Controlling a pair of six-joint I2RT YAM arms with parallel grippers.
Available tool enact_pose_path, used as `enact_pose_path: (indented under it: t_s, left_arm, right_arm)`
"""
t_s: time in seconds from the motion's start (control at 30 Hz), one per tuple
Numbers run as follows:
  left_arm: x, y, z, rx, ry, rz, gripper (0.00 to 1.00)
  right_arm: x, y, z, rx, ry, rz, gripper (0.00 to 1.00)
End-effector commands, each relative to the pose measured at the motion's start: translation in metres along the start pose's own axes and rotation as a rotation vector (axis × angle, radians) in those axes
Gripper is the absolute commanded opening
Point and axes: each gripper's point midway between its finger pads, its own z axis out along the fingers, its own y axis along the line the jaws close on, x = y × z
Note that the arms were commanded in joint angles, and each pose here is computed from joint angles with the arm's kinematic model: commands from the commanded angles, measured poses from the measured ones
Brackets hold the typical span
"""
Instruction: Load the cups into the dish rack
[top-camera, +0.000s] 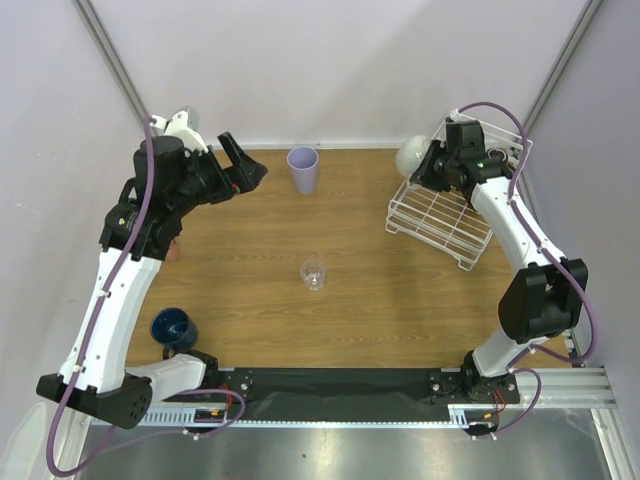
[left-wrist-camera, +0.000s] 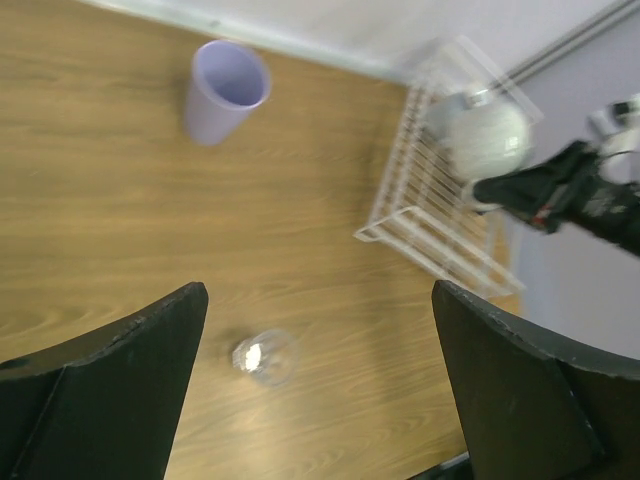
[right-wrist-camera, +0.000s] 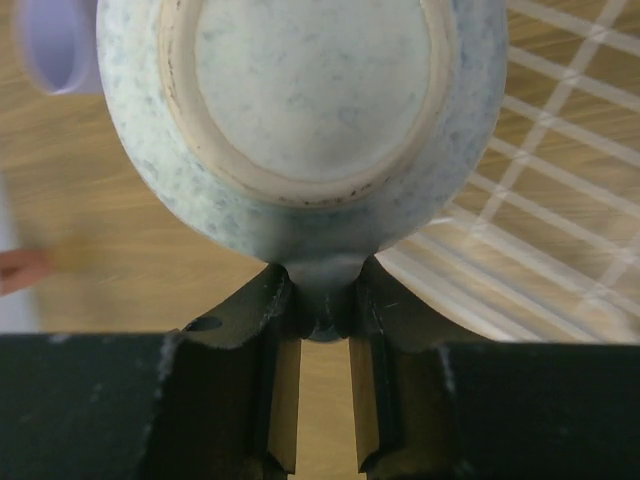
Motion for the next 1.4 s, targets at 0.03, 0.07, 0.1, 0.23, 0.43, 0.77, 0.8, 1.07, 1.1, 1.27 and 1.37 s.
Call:
enact_pose_path:
  t_s: [0.03, 0.07, 0.1, 0.23, 0.43, 0.77, 0.8, 1.07, 1.1, 1.27, 1.37]
  left_arm:
    - [0.007, 0.028, -0.014, -0.111, 0.008, 0.097, 1.00]
    - [0.007, 0.029, -0.015, -0.114, 0.006, 0.101, 1.00]
    - [0.007, 0.028, -0.017, -0.108, 0.002, 0.108, 1.00]
    - [0.009, 0.042, -0.021, -0.166, -0.014, 0.137, 1.00]
    - [0.010, 0.058, -0.027, -0.242, -0.023, 0.160, 1.00]
    - [0.007, 0.065, -0.033, -0.279, -0.034, 0.182, 1.00]
    - [0.007, 0.066, -0.034, -0.284, -0.033, 0.180, 1.00]
    - [0.007, 0.067, -0.036, -0.299, -0.008, 0.181, 1.00]
    - [0.008, 0.068, -0.036, -0.305, -0.003, 0.179, 1.00]
    - [0.013, 0.072, -0.037, -0.329, 0.035, 0.162, 1.00]
    - [0.015, 0.074, -0.038, -0.339, 0.052, 0.146, 1.00]
  right_arm:
    - [-0.060, -0.030, 0.003, 0.184, -0.259, -0.205, 0.00]
    - [-0.064, -0.036, 0.006, 0.216, -0.266, -0.216, 0.00]
    - [-0.060, -0.048, 0.017, 0.257, -0.246, -0.235, 0.00]
    - [-0.057, -0.074, 0.031, 0.332, -0.230, -0.237, 0.00]
    - [-0.048, -0.095, 0.054, 0.402, -0.204, -0.254, 0.00]
    - [-0.056, -0.118, 0.089, 0.443, -0.205, -0.280, 0.00]
    - [-0.057, -0.119, 0.090, 0.449, -0.208, -0.284, 0.00]
    - [-0.065, -0.125, 0.108, 0.447, -0.229, -0.284, 0.00]
    - [-0.067, -0.125, 0.109, 0.447, -0.237, -0.282, 0.00]
    - [-0.071, -0.127, 0.119, 0.443, -0.244, -0.275, 0.00]
    - [-0.069, -0.129, 0.126, 0.442, -0.235, -0.278, 0.00]
